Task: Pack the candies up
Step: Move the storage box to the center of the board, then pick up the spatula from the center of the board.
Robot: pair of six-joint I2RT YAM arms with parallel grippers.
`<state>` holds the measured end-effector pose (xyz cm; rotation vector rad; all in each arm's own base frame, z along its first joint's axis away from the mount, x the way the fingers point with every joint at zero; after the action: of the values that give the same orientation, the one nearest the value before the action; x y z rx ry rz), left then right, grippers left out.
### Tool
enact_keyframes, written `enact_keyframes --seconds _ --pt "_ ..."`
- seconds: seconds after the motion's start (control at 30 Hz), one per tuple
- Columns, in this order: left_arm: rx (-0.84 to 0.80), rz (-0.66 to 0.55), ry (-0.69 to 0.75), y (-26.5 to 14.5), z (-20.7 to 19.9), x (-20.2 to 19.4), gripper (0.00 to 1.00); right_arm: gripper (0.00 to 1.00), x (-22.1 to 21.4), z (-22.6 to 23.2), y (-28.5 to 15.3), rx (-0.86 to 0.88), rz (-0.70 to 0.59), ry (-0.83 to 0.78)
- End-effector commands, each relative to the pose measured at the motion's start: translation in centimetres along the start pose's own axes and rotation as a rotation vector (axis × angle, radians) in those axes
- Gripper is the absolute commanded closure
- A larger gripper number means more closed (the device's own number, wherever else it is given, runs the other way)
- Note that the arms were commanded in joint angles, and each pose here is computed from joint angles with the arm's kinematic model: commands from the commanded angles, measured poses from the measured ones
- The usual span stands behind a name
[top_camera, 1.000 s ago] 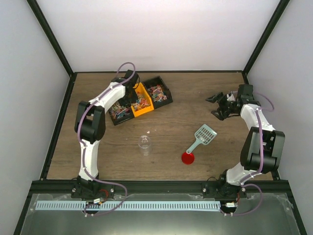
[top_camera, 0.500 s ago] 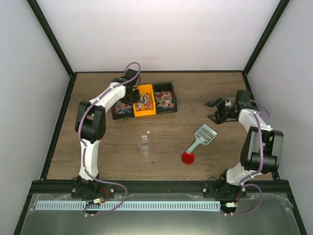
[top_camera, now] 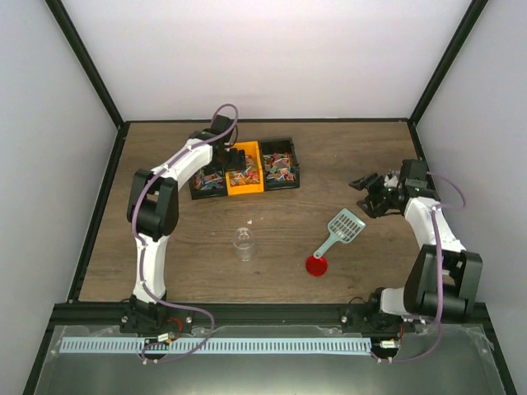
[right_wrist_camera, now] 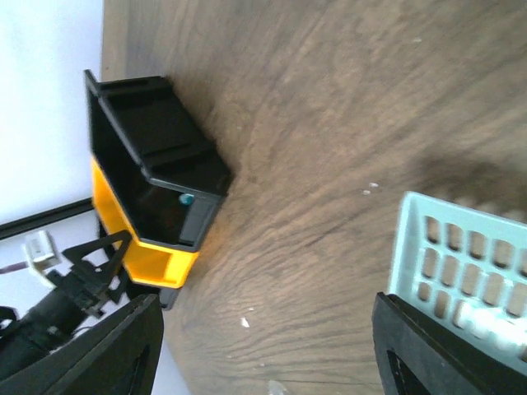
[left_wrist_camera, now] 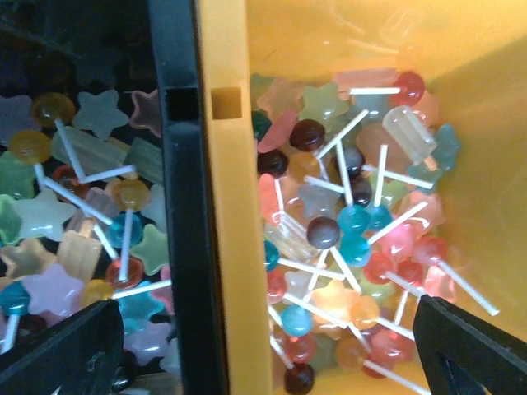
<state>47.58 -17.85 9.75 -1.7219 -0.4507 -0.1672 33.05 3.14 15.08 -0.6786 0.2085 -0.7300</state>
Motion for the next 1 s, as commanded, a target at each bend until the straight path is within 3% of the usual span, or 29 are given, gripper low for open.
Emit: enact_keyframes --seconds 0.0,0.1,0.23,0.4,0.67,0.97 --pt "0.064 -0.085 -0.021 -2.5 0.3 0.5 0.00 0.30 -1.5 -3.4 -1.5 -0.198 -0.043 -0.007" --pt "0.093 -0.163 -0.022 -4.7 0.3 1.0 0.00 0.34 -1.9 -5.0 -2.3 -0.281 -0.081 -0.016" --pt "0.000 -0.181 -0.057 -7.0 -1.1 1.6 0.00 0.39 -2.1 -6.1 -3.1 -0.316 -0.161 -0.051" --pt "-0.066 -0.185 -0.089 -8.5 -2.6 2.5 0.00 0.42 -2.9 -9.2 -2.6 -0.416 -0.147 -0.045" --pt "-0.069 -0.105 -0.058 -7.1 -2.6 1.0 0.00 0.58 -2.8 -11.1 -1.3 -0.471 -0.123 -0.025" --pt "-0.079 -0.095 -0.040 -7.1 -2.8 0.9 0.00 0.60 -3.6 -11.1 0.8 -0.479 -0.048 -0.033"
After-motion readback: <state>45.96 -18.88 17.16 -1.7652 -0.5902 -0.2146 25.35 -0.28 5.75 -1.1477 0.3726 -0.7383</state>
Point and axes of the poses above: each gripper's point midway between its finger pads, its own y axis out along the fingers, its own z axis along the line the jaws close on, x = y × z, the point moved 2 cm from there along -y, back along the fingers, and after that the axes turned 6 degrees about -y, right-handed, at the moved point
